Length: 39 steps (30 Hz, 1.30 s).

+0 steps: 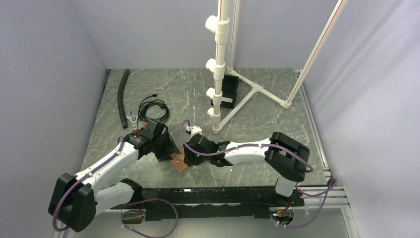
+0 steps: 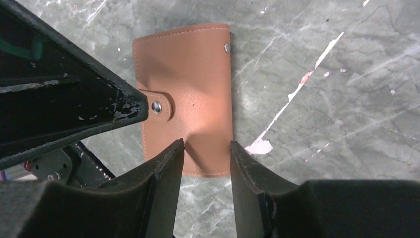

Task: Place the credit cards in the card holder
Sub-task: Open the card holder at the center of the board.

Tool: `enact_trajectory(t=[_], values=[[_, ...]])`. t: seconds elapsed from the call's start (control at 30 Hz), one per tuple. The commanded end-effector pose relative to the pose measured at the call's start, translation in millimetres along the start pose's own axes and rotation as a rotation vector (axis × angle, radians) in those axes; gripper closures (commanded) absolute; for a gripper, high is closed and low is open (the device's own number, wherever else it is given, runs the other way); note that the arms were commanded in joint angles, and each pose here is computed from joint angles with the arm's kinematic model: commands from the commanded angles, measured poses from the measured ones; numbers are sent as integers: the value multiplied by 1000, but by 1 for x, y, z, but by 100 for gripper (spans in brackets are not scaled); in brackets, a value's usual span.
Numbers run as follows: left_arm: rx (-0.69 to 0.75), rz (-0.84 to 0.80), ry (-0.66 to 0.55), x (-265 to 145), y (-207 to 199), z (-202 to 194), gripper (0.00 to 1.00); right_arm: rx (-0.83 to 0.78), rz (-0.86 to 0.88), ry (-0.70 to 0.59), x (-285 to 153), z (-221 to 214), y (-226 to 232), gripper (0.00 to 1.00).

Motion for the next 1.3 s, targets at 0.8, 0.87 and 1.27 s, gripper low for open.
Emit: enact_trajectory(t=[0.8, 0.87, 1.27], values=[[78, 249, 73, 47, 3, -17, 96, -15, -38, -9, 7, -3, -8, 61], [105, 174, 47, 38, 0, -16, 100, -34, -38, -10, 5, -3, -9, 61], [86, -356, -72, -22, -9, -24, 100, -269, 5, -83, -8, 14, 2, 49]])
Point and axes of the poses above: each gripper's point midway between its finger pads, its own x axis out along the fingers, its own y axis along the line the jaws close on, z = x × y, the point moved 6 cm from there along -x, back along the fingers, and after that the axes turned 12 degrees about -x, right-handed, at the moved point
